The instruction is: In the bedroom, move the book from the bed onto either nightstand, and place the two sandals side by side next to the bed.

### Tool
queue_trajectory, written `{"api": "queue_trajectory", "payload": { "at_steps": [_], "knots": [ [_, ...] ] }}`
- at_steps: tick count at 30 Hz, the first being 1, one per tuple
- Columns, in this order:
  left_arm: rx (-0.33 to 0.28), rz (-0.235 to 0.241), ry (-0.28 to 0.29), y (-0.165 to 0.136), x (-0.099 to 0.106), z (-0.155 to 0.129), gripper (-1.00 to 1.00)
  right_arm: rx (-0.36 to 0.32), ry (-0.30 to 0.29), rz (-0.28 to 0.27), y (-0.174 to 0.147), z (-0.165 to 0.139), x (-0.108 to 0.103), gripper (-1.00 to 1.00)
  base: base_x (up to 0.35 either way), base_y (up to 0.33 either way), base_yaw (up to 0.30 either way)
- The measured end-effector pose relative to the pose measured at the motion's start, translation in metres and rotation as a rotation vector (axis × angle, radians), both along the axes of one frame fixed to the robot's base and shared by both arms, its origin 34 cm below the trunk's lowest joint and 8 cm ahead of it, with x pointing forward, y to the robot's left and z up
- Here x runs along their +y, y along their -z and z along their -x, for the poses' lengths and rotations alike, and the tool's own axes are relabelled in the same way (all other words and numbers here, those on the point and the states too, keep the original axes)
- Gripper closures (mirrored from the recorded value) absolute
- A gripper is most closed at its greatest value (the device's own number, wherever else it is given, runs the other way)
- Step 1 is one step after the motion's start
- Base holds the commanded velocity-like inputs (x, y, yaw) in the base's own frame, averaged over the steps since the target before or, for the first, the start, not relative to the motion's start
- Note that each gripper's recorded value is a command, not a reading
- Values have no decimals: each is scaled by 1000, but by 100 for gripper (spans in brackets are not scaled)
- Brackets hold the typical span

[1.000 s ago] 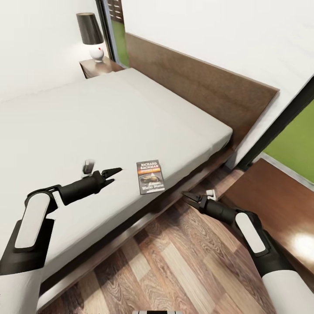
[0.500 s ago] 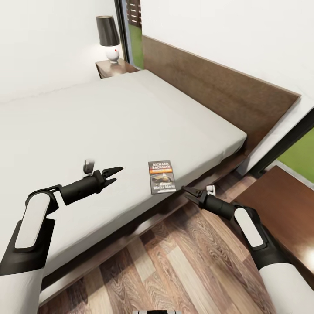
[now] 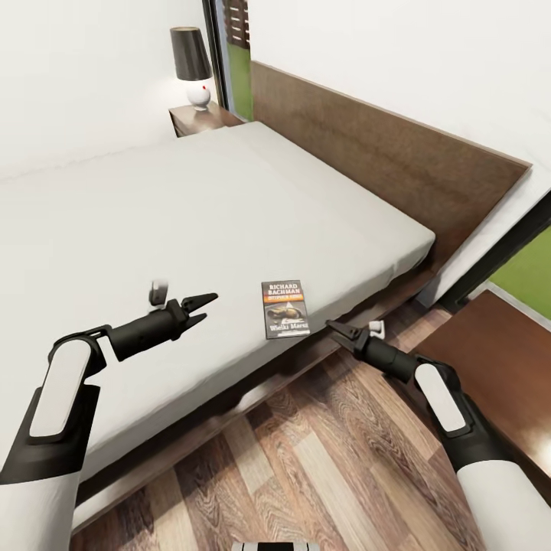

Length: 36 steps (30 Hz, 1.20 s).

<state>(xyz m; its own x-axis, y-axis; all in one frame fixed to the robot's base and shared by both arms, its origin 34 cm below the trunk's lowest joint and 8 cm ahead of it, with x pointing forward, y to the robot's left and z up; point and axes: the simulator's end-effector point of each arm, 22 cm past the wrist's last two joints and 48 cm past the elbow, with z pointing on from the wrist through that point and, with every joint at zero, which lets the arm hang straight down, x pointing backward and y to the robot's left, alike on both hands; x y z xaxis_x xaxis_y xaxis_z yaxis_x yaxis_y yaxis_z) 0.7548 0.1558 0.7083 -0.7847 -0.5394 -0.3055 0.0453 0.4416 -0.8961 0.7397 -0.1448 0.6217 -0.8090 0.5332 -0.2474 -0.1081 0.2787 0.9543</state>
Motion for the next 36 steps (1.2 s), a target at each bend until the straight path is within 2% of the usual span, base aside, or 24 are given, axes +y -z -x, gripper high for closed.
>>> {"api": "queue_trajectory", "payload": {
  "at_steps": [6,17,19,27,31,36],
  "knots": [
    [1,0,1,0,0,1,-100,-1,5,1,0,-1,-2,-100,0,0,0],
    [-2,0,1,21,0,3,-100,0,27,2,23,-1,-11,-100,0,0,0],
    [-14,-11,-4,20,2,-3,-100,8,64,-2,29,-4,-24,-100,0,0,0],
    [-37,-6,-25,12,9,-22,-100,33,96,-6,53,-3,-35,-100,0,0,0],
    [-27,-20,-46,8,13,-35,-100,38,102,-7,64,-1,-37,-100,0,0,0],
    [14,-33,-65,7,16,-47,-100,41,106,-5,75,0,-39,-100,0,0,0]
  ]
}}
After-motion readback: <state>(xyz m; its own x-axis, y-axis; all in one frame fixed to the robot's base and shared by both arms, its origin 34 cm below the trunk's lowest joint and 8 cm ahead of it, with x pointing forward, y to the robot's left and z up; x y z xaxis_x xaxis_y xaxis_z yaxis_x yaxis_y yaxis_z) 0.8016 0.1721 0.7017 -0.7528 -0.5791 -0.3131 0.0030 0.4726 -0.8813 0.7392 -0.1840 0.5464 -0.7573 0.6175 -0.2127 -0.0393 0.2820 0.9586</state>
